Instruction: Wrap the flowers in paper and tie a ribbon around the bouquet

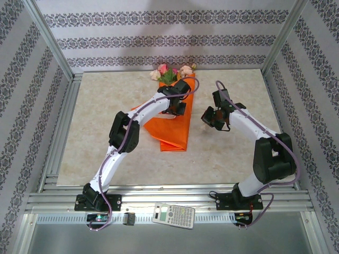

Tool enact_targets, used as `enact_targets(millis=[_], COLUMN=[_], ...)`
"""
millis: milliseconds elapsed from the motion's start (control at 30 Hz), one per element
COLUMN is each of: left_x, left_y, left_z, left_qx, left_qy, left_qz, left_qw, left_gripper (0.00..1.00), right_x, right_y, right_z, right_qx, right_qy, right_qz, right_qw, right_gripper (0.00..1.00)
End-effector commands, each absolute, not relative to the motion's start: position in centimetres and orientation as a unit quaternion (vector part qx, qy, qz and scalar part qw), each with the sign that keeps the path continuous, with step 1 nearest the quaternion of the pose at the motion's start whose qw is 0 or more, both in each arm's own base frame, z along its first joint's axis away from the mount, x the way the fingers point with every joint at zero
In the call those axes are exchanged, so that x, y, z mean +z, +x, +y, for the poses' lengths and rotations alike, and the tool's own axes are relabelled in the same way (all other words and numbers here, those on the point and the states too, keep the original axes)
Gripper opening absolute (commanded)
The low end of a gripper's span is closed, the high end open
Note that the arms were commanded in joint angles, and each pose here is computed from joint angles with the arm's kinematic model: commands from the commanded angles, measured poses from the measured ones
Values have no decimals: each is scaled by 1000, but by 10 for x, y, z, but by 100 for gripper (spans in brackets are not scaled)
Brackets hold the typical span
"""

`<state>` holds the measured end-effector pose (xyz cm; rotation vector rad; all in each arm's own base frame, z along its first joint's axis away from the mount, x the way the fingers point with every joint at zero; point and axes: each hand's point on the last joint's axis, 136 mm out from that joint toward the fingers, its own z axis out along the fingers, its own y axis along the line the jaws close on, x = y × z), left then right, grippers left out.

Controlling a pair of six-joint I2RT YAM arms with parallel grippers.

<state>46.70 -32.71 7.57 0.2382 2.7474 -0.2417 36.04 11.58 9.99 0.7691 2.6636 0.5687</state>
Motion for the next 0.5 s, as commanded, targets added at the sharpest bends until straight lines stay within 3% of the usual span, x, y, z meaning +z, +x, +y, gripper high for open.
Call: enact_targets(millis=[0, 167, 300, 400, 467], left_x=[151, 171, 187, 176, 157], left_y=[469, 492, 533, 559, 568], left_z=[-356, -395, -419, -422, -424], left_qx=[-215, -390, -508, -549, -565], left_qy=[16, -89, -157, -204, -229], left_qz=[953, 901, 829, 791, 776], left_qw=[213, 168, 173, 179, 164], left_gripper=[0, 0, 0, 0, 7], right_x=[105, 104, 105, 106, 108], right_y=[355, 349, 346, 344, 342], right_z=[110, 108, 108, 107, 106], right_qx=[196, 196, 199, 200, 200], right_qy=[266, 265, 265, 264, 263], right_qz=[931, 931, 931, 931, 931], right_qw=[157, 156, 155, 155, 157], right_gripper=[0, 0, 0, 0, 0])
